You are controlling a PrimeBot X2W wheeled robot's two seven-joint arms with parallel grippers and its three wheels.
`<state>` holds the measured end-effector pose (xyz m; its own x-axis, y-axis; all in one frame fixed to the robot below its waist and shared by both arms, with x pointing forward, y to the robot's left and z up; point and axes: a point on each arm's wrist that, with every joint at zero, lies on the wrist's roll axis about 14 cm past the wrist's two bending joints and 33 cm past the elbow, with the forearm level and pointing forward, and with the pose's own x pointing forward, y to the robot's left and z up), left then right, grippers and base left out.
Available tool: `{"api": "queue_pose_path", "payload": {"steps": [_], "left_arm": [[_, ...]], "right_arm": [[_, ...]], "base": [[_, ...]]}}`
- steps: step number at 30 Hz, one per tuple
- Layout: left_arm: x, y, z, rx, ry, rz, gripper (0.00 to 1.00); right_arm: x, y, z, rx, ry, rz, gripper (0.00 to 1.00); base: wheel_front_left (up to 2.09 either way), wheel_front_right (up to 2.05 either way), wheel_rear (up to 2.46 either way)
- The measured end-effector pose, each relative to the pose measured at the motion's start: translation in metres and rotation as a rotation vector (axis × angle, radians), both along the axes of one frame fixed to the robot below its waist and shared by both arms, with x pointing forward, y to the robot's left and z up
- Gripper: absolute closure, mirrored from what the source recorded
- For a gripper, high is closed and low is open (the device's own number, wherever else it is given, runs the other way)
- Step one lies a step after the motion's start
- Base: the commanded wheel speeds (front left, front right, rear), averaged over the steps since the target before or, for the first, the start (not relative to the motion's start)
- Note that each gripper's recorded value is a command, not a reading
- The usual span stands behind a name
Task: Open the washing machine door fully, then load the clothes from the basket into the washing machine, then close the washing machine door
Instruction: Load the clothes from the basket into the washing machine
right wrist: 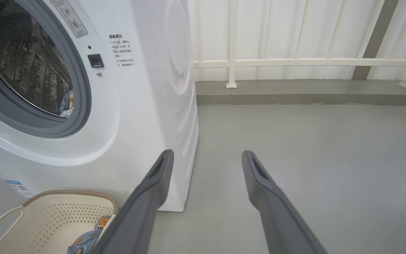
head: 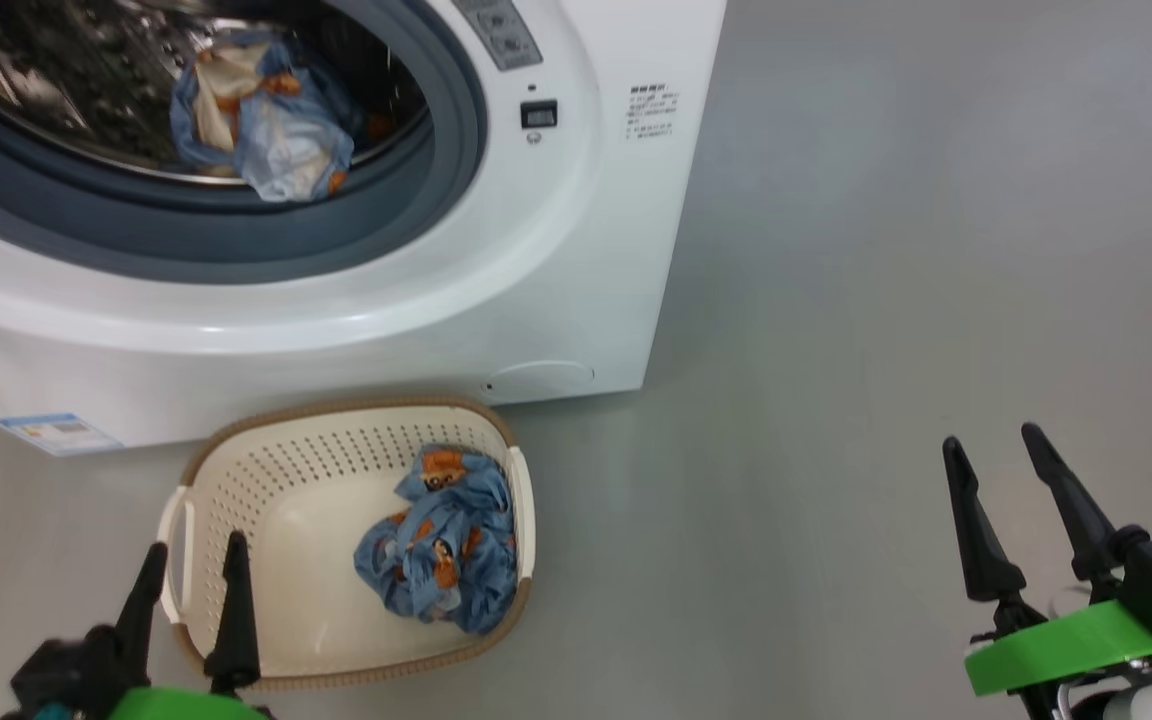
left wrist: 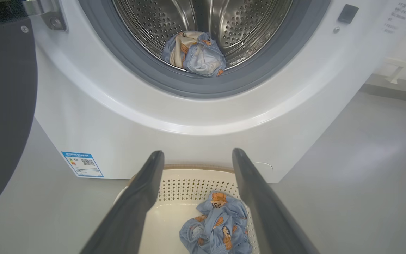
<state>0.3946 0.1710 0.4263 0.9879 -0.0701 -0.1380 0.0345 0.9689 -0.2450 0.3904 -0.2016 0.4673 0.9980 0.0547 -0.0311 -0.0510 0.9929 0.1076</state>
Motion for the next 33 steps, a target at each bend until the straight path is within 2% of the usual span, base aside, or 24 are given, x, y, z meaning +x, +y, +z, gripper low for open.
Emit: {"api": "queue_pose_path", "payload": {"steps": [7, 17, 33], "left_arm": [[0.026, -0.010, -0.032, -0.018, 0.078, -0.032, 0.00], [0.034, -0.022, -0.094, -0.008, 0.245, -0.085, 0.00], [0.060, -0.063, -0.168, -0.018, 0.410, -0.226, 0.00]], "right_arm": [[0.026, 0.004, -0.010, 0.012, 0.008, 0.000, 0.00], [0.053, 0.005, -0.029, 0.024, 0.032, -0.011, 0.00], [0.086, 0.015, -0.068, 0.040, 0.087, 0.000, 0.00]], "base": [[0.00, 0.00, 0.00], [0.00, 0.00, 0.00], [0.00, 0.00, 0.00]]}}
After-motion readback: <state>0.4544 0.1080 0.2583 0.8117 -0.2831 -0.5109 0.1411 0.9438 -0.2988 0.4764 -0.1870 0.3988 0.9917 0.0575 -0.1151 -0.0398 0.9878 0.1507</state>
